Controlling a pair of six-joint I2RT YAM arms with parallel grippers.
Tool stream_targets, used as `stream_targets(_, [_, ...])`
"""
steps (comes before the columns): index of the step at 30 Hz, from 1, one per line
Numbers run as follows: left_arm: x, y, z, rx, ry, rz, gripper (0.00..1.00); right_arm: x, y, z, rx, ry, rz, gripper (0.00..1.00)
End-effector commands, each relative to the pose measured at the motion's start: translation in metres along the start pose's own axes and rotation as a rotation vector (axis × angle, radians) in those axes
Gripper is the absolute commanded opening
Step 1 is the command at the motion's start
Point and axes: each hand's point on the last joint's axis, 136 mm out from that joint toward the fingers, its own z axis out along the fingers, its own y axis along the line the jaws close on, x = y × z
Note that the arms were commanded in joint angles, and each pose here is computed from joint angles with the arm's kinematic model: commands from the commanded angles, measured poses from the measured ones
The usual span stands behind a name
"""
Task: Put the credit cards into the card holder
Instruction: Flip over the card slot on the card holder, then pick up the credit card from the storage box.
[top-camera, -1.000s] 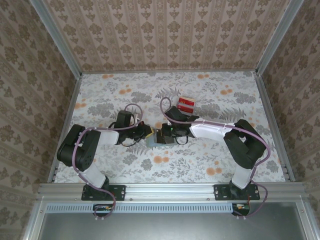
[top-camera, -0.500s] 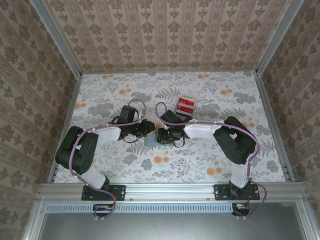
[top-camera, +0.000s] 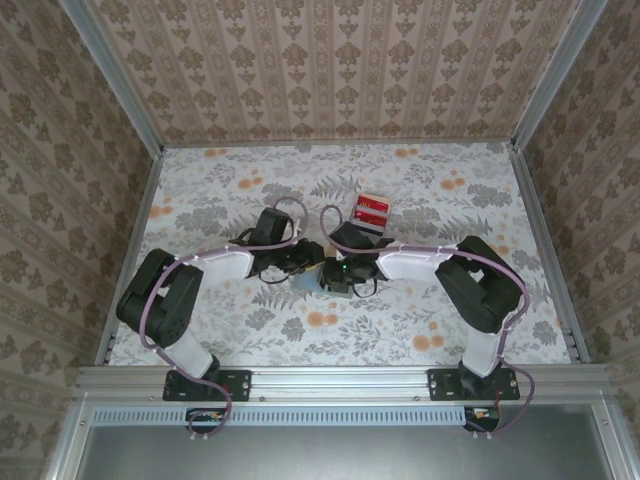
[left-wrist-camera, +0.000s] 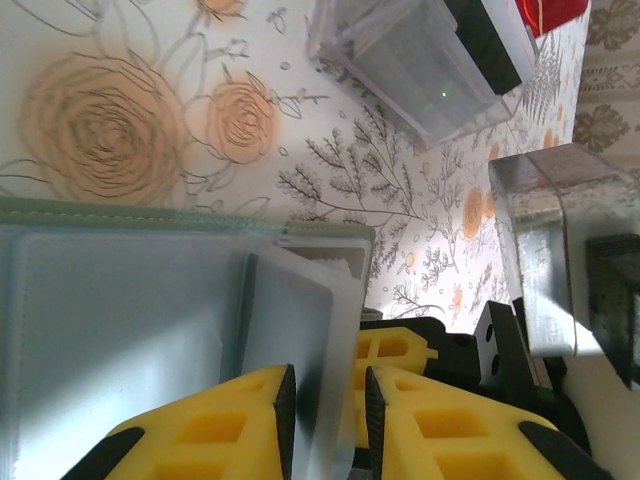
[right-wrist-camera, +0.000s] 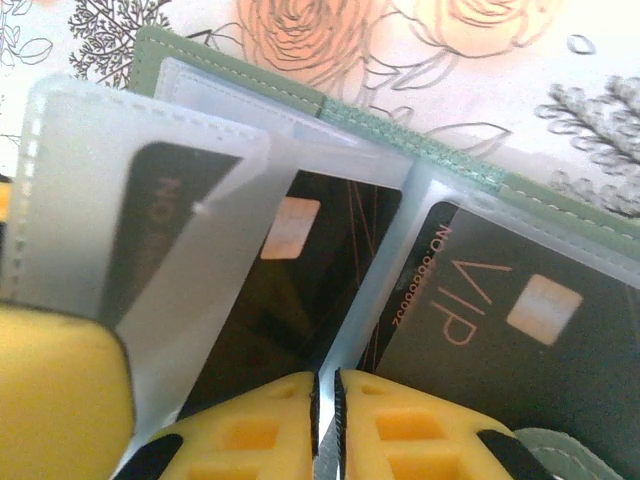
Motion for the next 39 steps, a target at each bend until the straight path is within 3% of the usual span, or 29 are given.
stream_targets(1, [0.001, -0.006, 0.005, 0.002, 0.022, 0.015, 0.27, -0.007, 0.005, -0.016, -0.043, -0.047, 0.023, 0.14])
stream_targets(13, [0.005, -0.016, 0.014, -0.016, 0.045, 0.04, 0.28, 0.003, -0.038, -0.044, -0.005, -0.15, 0.117, 0.05])
stream_targets(22, [0.03, -0.028, 0.041, -0.041, 0.136, 0.085, 0.35, -0.003, -0.081, -0.08, 0.069, -0.239, 0.176, 0.05])
stream_targets(27, [0.017, -0.034, 0.028, -0.055, 0.106, 0.111, 0.36, -0.014, -0.092, -0.099, 0.106, -0.279, 0.162, 0.06])
stream_targets(30, [0.002, -0.036, 0.012, -0.07, 0.059, 0.134, 0.37, -0.024, -0.097, -0.104, 0.116, -0.279, 0.151, 0.11])
stream_targets(39, [-0.043, -0.022, -0.025, -0.088, -0.063, 0.13, 0.42, -0.086, -0.12, -0.128, 0.209, -0.322, 0.081, 0.45])
